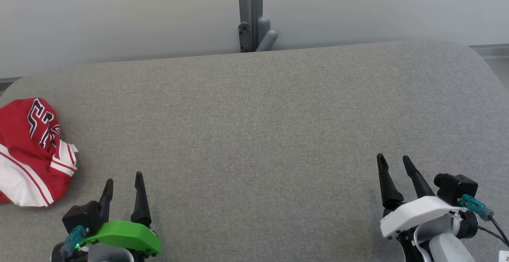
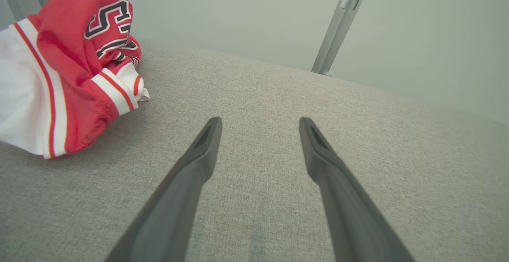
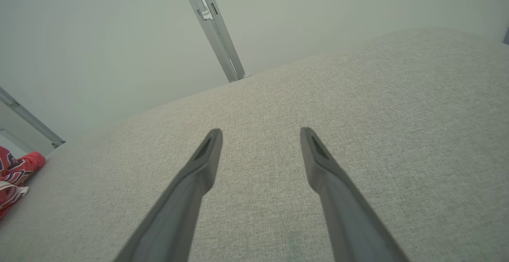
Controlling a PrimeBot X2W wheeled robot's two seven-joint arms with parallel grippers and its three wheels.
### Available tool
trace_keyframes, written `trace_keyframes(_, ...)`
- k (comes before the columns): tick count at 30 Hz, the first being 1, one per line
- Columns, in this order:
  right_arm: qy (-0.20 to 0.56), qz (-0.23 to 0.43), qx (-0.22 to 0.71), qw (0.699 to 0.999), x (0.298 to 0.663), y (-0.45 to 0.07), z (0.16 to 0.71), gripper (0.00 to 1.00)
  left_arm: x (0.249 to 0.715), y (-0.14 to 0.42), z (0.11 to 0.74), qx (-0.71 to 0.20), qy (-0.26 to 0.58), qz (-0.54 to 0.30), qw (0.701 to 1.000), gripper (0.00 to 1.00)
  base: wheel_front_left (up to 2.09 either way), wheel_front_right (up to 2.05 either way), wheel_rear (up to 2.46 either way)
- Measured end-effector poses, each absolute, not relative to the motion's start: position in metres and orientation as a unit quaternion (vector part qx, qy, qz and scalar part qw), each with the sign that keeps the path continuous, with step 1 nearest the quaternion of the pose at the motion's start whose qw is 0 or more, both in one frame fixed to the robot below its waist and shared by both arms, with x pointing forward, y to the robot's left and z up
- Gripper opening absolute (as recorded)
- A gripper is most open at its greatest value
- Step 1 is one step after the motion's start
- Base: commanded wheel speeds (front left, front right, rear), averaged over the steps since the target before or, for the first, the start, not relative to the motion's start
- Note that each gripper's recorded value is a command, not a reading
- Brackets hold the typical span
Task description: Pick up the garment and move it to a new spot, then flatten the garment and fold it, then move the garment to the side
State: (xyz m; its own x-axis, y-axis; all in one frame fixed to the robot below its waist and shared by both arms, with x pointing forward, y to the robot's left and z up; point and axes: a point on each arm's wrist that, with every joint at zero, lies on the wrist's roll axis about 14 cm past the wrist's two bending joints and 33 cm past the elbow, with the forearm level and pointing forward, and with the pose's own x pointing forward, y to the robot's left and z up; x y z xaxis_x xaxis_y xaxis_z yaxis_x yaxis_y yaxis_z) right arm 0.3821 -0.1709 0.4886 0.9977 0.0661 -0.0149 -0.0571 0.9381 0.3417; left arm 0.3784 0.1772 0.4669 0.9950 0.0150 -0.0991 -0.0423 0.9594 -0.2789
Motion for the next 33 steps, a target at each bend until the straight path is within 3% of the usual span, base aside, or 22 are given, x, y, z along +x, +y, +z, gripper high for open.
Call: trace_keyframes(33,-0.018,0.049,0.052,0.997,0.3829,-0.1681,0.4978,1.00,0.3763,0.1720,0.4663,-0.032,0.032,-0.004,0.999,1.00,0.00,0.00,0.00)
